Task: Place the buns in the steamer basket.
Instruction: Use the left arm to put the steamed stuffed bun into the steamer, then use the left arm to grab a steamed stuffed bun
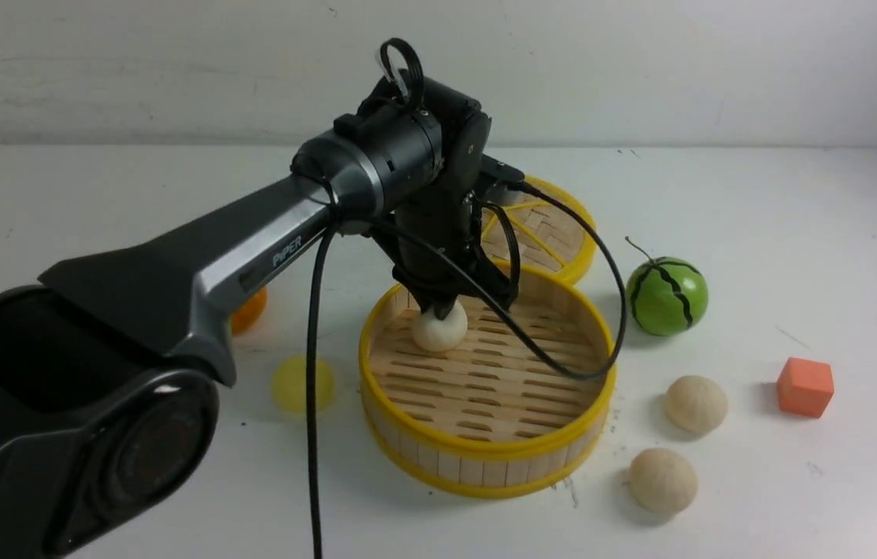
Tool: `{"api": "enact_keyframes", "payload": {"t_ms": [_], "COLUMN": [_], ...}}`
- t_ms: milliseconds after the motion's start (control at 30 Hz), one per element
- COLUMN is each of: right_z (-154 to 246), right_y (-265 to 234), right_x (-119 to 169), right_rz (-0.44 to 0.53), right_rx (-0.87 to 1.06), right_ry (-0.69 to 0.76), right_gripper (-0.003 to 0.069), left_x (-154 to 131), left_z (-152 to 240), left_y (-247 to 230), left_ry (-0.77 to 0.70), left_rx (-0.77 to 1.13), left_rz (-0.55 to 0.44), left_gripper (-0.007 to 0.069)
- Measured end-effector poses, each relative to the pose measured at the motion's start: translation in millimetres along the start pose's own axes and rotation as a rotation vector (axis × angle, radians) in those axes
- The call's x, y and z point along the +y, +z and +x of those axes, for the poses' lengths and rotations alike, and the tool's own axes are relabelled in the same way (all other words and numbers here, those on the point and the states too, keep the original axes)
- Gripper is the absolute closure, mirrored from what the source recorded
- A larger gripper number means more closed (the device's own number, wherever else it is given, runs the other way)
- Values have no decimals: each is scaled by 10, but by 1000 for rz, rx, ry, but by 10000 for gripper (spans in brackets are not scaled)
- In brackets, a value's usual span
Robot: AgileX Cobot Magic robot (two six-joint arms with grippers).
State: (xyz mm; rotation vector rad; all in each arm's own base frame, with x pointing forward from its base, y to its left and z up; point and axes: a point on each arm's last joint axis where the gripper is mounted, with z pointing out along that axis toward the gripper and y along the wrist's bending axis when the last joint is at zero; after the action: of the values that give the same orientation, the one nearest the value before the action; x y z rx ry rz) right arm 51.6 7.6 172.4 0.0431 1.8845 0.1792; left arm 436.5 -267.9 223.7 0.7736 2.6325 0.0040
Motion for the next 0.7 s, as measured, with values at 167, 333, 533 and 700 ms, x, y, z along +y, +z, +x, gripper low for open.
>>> {"api": "enact_keyframes", "payload": {"t_ms": [167,333,533,700], "right_z": [0,0,0,0], "right_y": [0,0,0,0], "right_x": [0,0,0,0], "right_rz": [0,0,0,0], "right_rx": [0,0,0,0], "right_ry": [0,0,0,0], "right_gripper": [418,418,418,418], "left_x": [-9,98,453,674], "left_z": [28,42,573,938], "left_y": [-129,-770,-1481,-1192], "left_ry": [-58,-115,-221,-278], "left_rx": [33,-46,-39,85], "left_rz": [34,20,-12,-38], "left_gripper": [278,203,412,573]}}
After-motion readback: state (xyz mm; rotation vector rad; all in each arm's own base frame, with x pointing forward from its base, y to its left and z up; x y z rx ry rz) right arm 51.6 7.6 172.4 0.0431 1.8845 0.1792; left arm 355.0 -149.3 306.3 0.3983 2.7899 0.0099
